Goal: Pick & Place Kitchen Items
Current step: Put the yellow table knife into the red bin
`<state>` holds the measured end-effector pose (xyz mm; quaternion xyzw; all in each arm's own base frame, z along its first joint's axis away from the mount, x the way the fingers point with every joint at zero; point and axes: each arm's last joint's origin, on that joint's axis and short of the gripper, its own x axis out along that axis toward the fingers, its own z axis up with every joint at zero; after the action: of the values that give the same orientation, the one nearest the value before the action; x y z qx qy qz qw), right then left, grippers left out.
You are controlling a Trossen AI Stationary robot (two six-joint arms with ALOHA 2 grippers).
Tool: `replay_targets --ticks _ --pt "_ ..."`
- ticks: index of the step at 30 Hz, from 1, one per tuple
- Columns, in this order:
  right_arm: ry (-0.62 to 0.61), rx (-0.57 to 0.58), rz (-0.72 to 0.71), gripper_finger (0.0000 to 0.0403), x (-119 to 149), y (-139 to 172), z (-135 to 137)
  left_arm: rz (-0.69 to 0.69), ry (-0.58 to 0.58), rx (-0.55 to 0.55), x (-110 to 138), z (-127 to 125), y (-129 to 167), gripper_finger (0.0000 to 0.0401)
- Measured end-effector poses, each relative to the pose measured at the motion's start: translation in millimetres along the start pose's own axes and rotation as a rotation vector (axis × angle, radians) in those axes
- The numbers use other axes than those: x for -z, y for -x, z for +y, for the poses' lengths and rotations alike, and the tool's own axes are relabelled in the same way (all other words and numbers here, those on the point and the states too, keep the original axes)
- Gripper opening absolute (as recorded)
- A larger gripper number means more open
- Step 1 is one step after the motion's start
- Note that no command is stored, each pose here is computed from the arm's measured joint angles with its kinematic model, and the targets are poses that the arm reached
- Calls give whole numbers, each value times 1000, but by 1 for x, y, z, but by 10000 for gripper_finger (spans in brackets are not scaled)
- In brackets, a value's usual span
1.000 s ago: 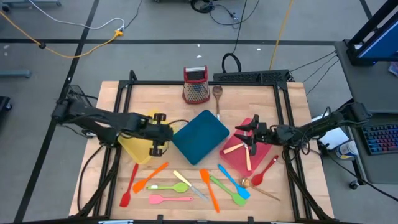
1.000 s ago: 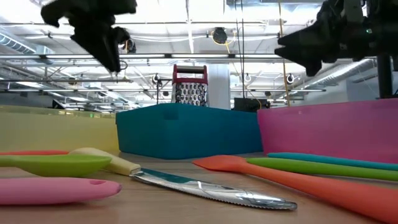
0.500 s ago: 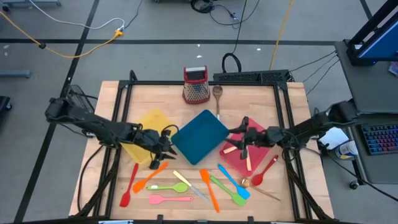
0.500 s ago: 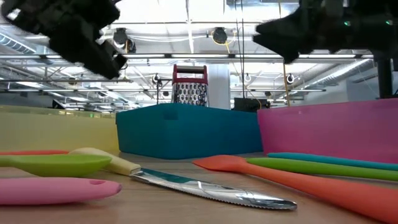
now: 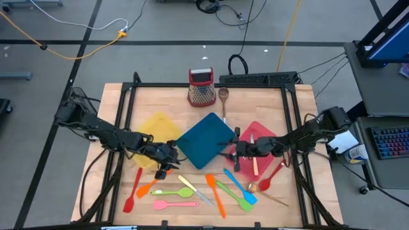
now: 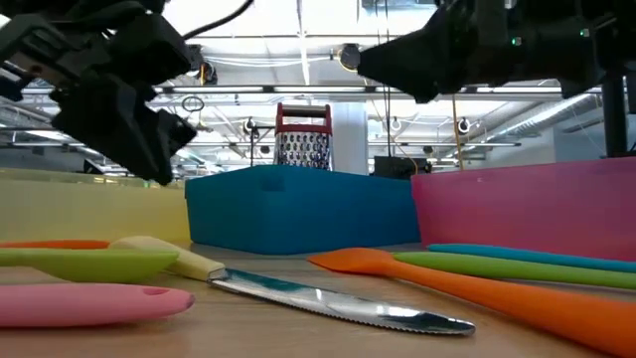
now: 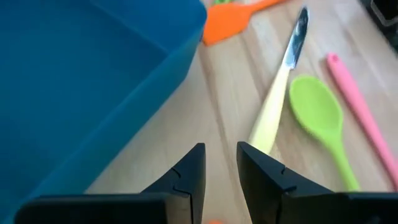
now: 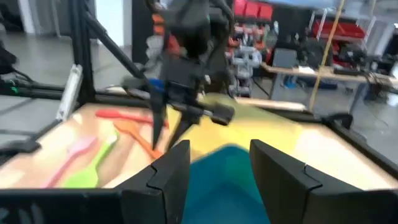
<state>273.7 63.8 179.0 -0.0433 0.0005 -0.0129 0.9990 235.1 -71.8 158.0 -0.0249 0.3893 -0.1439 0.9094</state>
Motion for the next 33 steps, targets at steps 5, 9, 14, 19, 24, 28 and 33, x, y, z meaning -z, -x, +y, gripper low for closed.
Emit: replay_targets --ticks 5,9,14,19,24,28,33 --pt "-17 -28 3 160 7 -4 10 -14 9 59 -1 -4 -9 93" --pt "8 -37 -23 160 7 -4 13 -43 -10 84 -2 -10 -15 93" --pt "-3 -36 -34 160 5 -4 13 -6 41 79 2 -11 -16 93" --pt "-3 -36 -25 160 6 -4 13 -22 36 55 1 -10 -16 93" --pt "-3 -36 -27 160 6 -4 13 -24 14 53 1 -10 -16 93" --pt "-1 -37 -21 160 7 -4 13 -23 23 54 1 -10 -16 93" --pt "-1 -37 -19 160 7 -4 13 -35 71 67 0 -14 -16 117"
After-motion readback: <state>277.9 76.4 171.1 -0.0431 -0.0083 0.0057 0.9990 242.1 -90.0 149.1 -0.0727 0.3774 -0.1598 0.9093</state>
